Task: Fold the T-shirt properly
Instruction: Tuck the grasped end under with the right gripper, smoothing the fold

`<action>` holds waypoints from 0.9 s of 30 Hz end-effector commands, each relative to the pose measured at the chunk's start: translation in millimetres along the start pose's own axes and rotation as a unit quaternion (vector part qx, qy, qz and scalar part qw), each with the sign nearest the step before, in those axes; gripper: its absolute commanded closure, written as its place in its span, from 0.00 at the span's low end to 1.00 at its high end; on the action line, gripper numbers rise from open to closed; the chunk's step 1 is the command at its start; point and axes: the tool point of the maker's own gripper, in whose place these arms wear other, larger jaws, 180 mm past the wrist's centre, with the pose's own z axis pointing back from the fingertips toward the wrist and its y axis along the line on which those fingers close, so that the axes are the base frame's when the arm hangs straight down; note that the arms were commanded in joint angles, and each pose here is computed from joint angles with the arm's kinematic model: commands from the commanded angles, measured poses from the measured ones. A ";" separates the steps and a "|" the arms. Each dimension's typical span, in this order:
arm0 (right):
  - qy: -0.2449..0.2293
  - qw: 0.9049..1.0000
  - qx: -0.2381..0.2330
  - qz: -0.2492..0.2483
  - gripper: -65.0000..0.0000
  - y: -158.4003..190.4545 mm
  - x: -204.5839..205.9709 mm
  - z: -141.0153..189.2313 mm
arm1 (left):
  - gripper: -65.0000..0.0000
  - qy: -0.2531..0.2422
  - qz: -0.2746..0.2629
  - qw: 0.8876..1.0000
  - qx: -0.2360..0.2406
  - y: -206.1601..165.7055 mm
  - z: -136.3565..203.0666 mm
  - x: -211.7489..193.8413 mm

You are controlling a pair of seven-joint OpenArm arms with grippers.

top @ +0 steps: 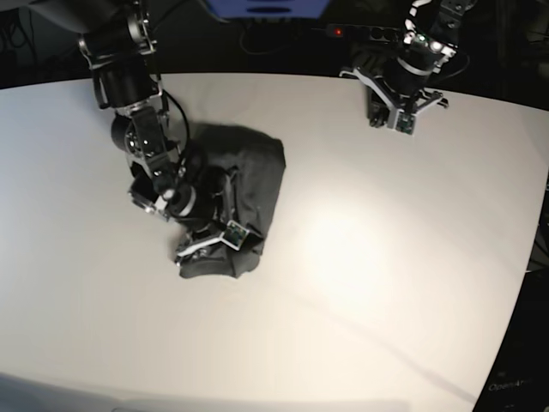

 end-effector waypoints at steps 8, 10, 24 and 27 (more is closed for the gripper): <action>0.018 0.998 0.057 0.023 1.00 36.7 -1.9 -5.3 | 0.97 0.023 -0.001 1.000 -0.002 -0.9 2.9 -11.6; 0.013 0.998 0.053 0.022 1.00 33.7 2.8 -6.0 | 0.97 0.024 -0.001 1.000 -0.002 -0.9 2.9 -11.9; -0.028 0.998 0.017 0.049 1.00 9.3 40.7 2.7 | 0.97 0.021 -0.002 1.000 -0.001 0.2 1.8 -9.1; -0.028 0.998 0.017 0.049 1.00 9.3 40.7 2.7 | 0.97 0.021 -0.002 1.000 -0.001 0.2 1.8 -9.1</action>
